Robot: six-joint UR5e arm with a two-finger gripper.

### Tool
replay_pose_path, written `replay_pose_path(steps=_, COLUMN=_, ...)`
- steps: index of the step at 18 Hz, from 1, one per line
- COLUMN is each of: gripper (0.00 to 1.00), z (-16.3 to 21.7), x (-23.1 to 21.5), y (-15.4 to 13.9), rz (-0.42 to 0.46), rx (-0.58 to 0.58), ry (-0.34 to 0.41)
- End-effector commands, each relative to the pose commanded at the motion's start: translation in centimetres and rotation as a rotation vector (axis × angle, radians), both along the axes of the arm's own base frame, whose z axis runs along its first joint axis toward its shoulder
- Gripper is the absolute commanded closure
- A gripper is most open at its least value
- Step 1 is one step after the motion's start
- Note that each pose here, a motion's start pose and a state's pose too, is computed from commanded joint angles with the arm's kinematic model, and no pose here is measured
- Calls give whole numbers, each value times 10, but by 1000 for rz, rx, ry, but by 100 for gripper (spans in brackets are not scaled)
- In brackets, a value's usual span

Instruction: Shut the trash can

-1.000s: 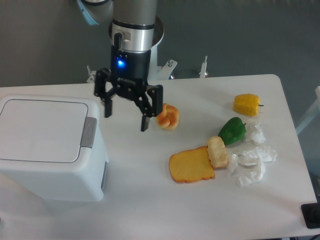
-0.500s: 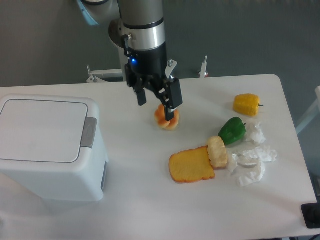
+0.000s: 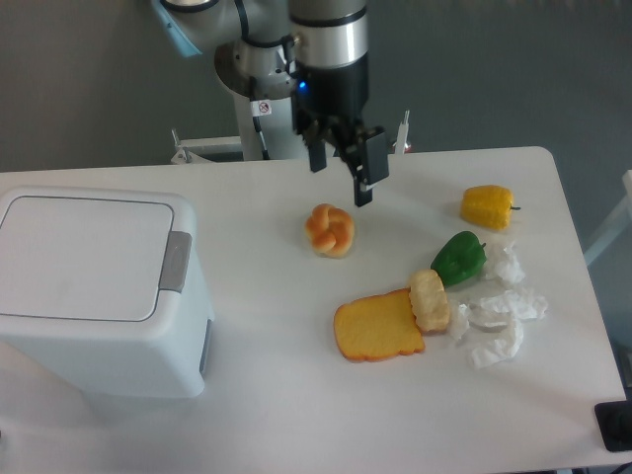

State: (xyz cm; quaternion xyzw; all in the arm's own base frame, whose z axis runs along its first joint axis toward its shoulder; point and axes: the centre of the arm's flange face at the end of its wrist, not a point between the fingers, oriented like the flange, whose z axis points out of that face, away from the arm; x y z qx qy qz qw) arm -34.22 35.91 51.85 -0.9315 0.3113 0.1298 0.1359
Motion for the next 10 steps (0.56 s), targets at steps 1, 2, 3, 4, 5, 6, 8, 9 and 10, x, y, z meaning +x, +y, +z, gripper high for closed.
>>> replay_pose_path(steps=1, gripper=0, z=2, x=-3, y=-8, rz=-17, rx=1, ry=-4)
replay_pose_path(steps=2, gripper=0, z=1, x=-6, y=-12, rz=-26, rx=-2, ry=-3)
replay_pose_path(steps=3, gripper=0, z=2, x=-7, y=-15, rz=-28, rx=-3, ry=0)
replay_pose_path(steps=4, gripper=0, z=3, x=-7, y=-16, rz=-27, rx=-2, ry=3)
replay_pose_path(steps=5, gripper=0, z=4, x=-9, y=-19, rz=-22, rx=-1, ry=3)
replay_pose_path(steps=6, gripper=0, z=4, x=-10, y=-21, rz=-20, rx=-1, ry=-4)
replay_pose_path(steps=8, gripper=0, z=3, x=-11, y=-24, rz=-37, rx=2, ry=-8)
replay_pose_path(steps=9, gripper=0, z=4, x=-11, y=-24, rz=-38, rx=2, ry=-6)
replay_pose_path(steps=10, gripper=0, z=3, x=-11, y=-25, rz=-36, rx=4, ry=-9)
